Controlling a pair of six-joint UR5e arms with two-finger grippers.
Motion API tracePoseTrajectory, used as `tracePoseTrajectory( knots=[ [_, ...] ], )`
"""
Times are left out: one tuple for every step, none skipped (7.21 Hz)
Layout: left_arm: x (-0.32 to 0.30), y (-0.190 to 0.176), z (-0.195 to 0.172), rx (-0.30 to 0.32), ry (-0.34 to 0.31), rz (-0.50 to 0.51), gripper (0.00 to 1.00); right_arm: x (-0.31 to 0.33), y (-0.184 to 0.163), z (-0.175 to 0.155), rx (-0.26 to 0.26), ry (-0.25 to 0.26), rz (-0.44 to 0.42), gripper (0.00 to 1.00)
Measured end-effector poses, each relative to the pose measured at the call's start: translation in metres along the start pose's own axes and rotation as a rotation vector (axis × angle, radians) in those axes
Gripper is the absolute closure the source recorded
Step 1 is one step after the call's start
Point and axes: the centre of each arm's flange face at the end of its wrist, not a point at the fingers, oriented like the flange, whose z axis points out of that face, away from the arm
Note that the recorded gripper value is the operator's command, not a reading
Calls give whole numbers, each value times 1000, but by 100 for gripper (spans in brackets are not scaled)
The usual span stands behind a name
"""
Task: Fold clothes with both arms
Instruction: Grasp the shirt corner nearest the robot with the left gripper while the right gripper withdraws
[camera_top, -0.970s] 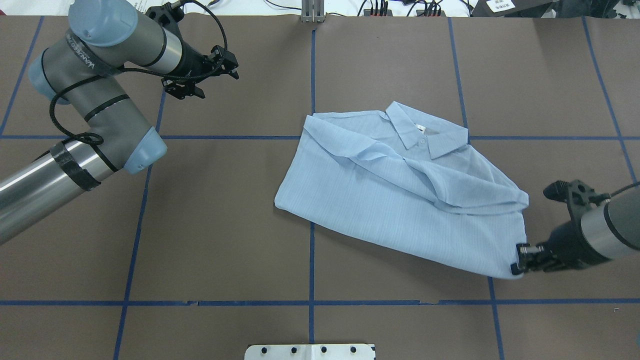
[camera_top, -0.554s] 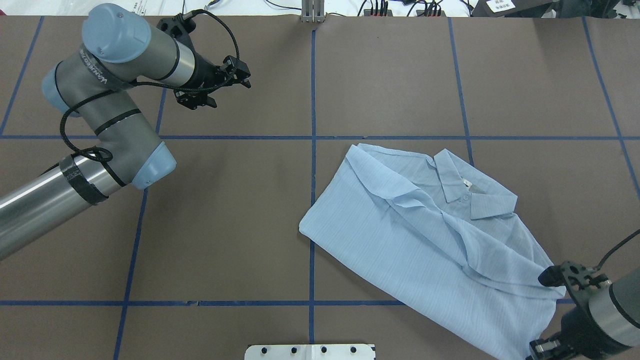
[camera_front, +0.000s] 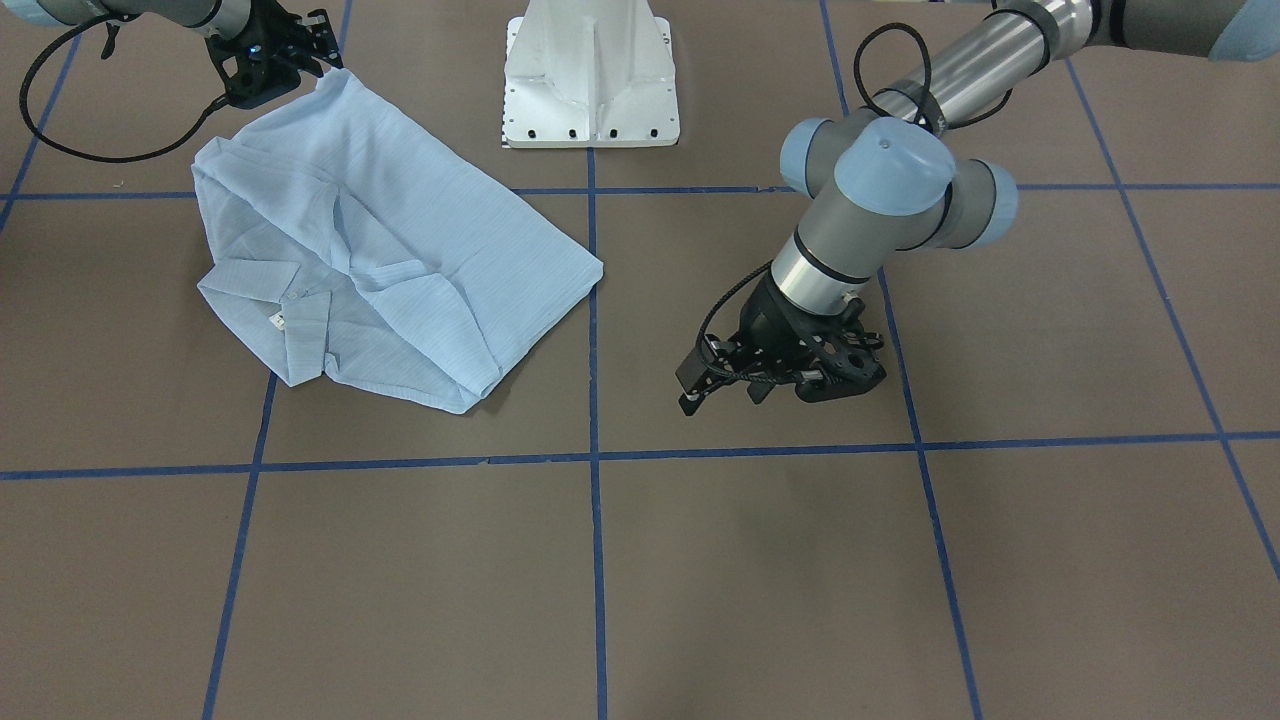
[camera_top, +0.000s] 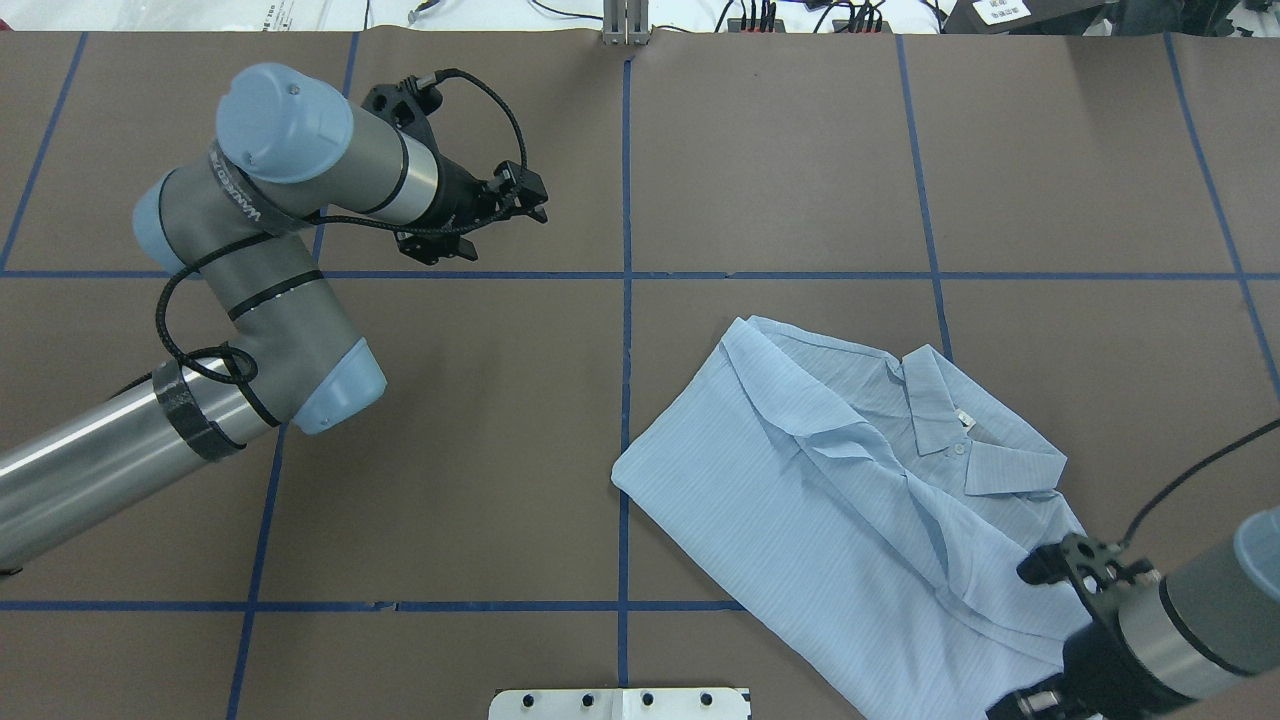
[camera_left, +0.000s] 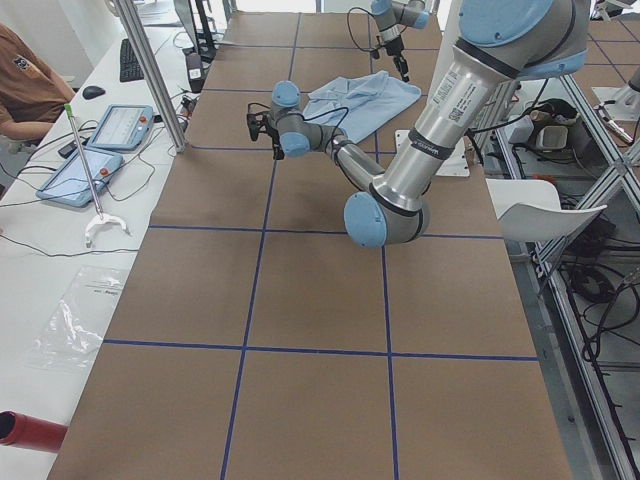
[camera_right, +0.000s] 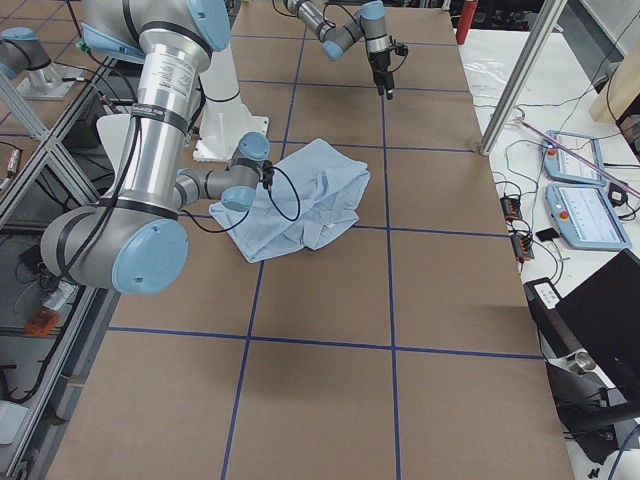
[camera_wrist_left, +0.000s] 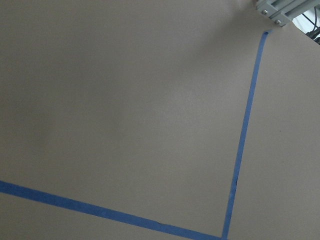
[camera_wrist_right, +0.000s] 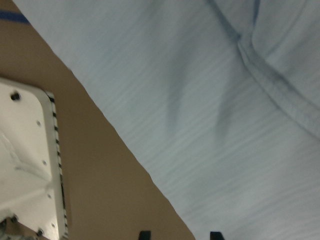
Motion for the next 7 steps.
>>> tracePoseTrajectory(
  knots=[
    [9,33,6,-42,-9,6,1,-8,-36,-28,115,-41,7,0],
    [18,68,10,-85,-26,-11,1,-9,-66,-63,229,-68,23,0],
    [25,104,13,-123,-60,-47,3,-2,-90,-98,332,-81,48,0],
    [29,138,22,-143,-96,-73,7,8,-103,-127,407,-86,72,0],
    [27,169,36,-150,-127,-82,9,15,-110,-148,460,-89,90,0],
    [24,188,50,-154,-153,-90,12,19,-114,-163,494,-94,98,0],
    [21,202,61,-161,-172,-96,14,20,-116,-170,510,-96,102,0]
  ],
)
